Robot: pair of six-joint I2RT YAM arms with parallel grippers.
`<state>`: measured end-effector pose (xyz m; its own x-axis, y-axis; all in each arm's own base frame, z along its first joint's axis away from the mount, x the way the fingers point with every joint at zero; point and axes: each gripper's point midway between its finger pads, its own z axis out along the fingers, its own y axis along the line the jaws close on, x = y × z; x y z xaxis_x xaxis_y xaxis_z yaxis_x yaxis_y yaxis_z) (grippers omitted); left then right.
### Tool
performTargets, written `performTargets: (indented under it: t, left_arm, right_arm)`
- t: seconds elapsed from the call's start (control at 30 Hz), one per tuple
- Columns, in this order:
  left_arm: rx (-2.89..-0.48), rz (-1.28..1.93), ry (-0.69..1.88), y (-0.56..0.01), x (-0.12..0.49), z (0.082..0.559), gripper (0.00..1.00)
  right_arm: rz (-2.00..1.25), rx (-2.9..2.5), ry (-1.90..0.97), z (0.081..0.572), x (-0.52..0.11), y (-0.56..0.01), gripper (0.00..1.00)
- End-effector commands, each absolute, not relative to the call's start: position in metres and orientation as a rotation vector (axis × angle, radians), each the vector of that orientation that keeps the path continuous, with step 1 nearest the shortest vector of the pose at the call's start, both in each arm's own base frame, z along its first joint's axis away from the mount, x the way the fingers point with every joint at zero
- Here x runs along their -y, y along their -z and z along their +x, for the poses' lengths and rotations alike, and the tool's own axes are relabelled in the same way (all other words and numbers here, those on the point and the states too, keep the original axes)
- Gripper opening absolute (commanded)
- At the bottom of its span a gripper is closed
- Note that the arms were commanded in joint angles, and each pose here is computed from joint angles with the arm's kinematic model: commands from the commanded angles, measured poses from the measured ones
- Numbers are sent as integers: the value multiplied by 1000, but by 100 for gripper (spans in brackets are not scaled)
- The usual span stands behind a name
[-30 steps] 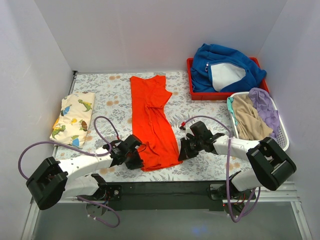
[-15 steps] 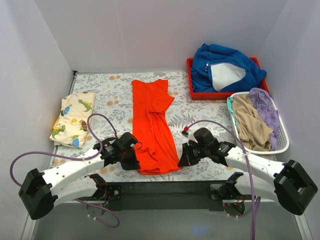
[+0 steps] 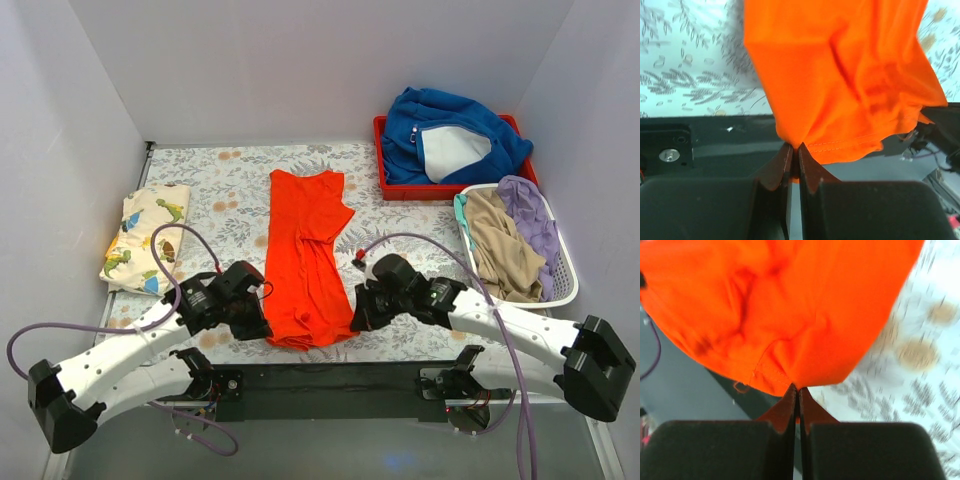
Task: Fold and stack the t-shirts
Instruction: Fold the tshirt
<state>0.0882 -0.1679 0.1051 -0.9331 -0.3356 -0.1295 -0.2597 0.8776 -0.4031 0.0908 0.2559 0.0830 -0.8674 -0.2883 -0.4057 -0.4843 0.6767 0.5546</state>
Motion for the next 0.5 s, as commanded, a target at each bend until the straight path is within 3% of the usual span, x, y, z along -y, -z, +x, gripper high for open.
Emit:
performTargets:
  t: [0.0, 0.3, 0.47]
  left_arm:
    - [-2763, -442, 483, -118, 172, 119, 0]
    - [-2626, -470, 178, -119, 164, 197, 0]
    - [-2541, -493, 186, -123, 141, 251, 0]
  right_arm:
    - [-651, -2503, -842, 132, -270, -101, 1]
    - [-705, -2425, -698, 213, -284, -114, 1]
    - [-688, -2403, -665, 259, -283, -118, 1]
